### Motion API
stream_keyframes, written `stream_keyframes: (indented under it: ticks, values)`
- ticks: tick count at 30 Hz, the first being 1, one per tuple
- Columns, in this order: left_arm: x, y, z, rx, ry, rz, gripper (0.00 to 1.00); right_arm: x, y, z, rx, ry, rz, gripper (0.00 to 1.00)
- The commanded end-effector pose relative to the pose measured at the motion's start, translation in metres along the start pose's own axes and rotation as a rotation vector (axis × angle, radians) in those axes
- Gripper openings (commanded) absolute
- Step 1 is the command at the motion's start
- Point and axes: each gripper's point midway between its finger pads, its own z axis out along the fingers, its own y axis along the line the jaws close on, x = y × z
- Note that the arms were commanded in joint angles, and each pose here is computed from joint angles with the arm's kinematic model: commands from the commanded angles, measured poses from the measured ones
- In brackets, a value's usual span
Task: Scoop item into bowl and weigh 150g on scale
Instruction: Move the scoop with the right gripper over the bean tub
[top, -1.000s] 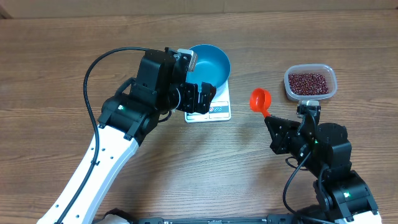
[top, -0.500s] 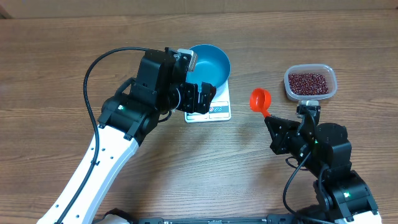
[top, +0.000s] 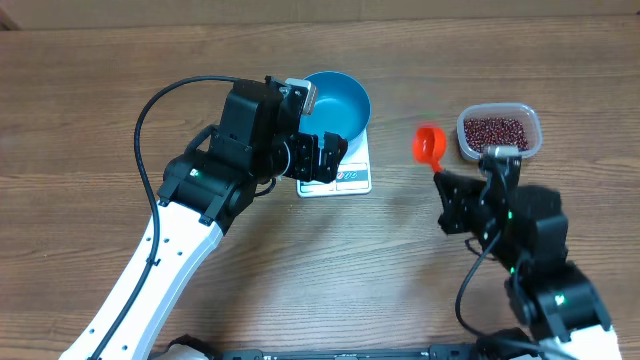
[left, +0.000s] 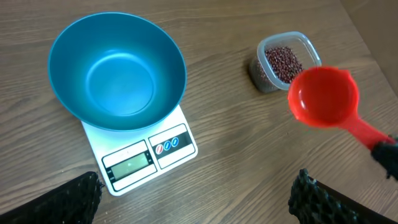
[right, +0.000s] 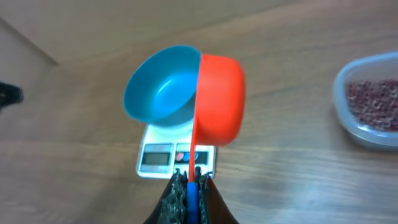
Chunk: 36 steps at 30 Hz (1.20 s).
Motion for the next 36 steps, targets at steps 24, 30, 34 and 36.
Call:
stream_keyframes:
  ticks: [24, 30, 34, 36]
  values:
    - [-0.007, 0.001, -0.003, -0.011, -0.019, 0.02, 1.0, -0.107, -0.171, 0.058, 0.589, 0.302, -0.035, 0.03]
    - [-0.007, 0.001, -0.003, -0.011, -0.019, 0.02, 1.0, -0.103, -0.178, 0.058, 0.6, 0.315, -0.024, 0.03]
    - [-0.007, 0.001, -0.003, -0.011, -0.019, 0.02, 1.0, -0.1, -0.177, 0.058, 0.596, 0.328, -0.022, 0.03]
    - [-0.007, 0.001, -0.003, -0.011, -0.019, 0.02, 1.0, -0.099, -0.176, 0.057, 0.593, 0.333, -0.02, 0.03]
